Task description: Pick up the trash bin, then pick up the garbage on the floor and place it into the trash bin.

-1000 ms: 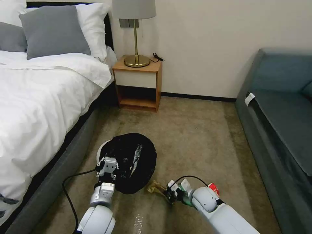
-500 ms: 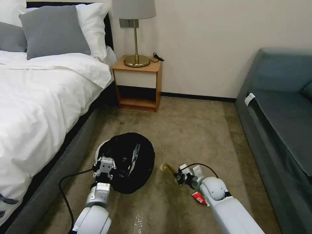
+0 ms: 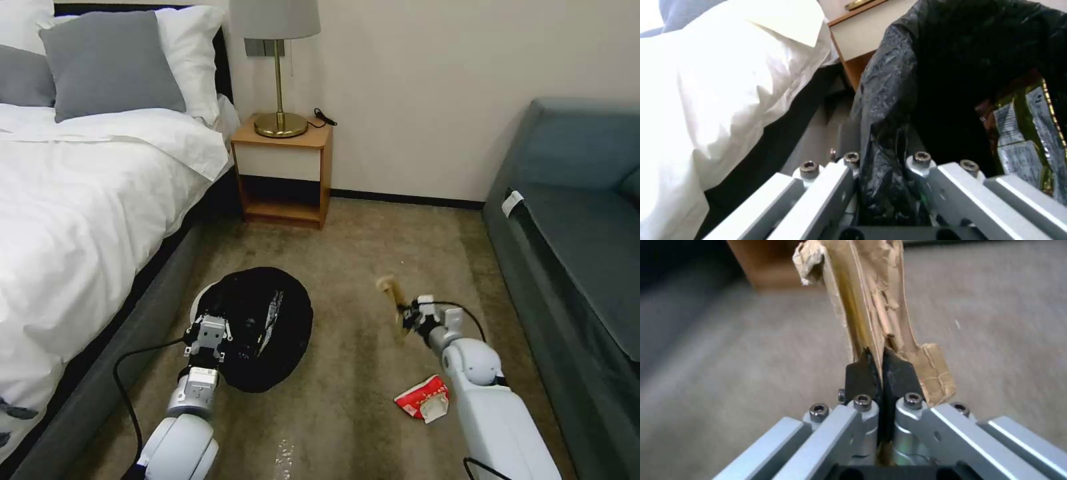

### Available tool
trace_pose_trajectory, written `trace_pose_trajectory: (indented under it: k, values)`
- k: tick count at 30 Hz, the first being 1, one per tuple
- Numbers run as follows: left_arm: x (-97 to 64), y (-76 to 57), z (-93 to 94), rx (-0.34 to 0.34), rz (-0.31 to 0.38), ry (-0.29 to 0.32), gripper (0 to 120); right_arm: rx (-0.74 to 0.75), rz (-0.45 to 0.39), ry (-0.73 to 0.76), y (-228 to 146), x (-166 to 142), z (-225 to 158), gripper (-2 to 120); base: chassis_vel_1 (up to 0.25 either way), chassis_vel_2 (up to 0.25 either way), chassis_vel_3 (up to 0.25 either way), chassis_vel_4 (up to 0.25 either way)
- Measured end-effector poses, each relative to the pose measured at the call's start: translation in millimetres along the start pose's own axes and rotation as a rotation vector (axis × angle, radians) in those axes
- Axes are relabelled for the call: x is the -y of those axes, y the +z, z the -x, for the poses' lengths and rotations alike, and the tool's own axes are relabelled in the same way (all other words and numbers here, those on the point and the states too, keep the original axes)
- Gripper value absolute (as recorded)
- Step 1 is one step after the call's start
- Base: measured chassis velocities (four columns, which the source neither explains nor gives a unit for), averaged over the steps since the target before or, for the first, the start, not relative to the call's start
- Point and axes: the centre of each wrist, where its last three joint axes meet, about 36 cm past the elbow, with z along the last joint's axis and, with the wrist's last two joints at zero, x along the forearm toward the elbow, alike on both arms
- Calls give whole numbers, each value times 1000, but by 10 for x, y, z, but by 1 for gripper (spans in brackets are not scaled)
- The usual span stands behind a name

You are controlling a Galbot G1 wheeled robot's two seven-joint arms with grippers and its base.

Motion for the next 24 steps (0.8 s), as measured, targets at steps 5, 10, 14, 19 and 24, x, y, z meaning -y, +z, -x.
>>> trace_pose_trajectory:
  k: [5,10,14,19,24]
  values:
    - [7,14,28,1,5,8,4,116,41,-75,-161,-133,-126,0,0,0,0,0]
    - [26,-20,67,7,-2,17,4,221,91,-222,-346,-552,-285,0,0,0,0,0]
    - [52,-50,91,9,-10,29,4,219,107,-313,-340,-1034,-325,0,0,0,0,0]
    - [48,-80,132,12,-17,31,4,180,109,-385,-192,-1433,-290,0,0,0,0,0]
    - [59,-130,188,17,-31,29,4,126,89,-411,83,-1738,-184,0,0,0,0,0]
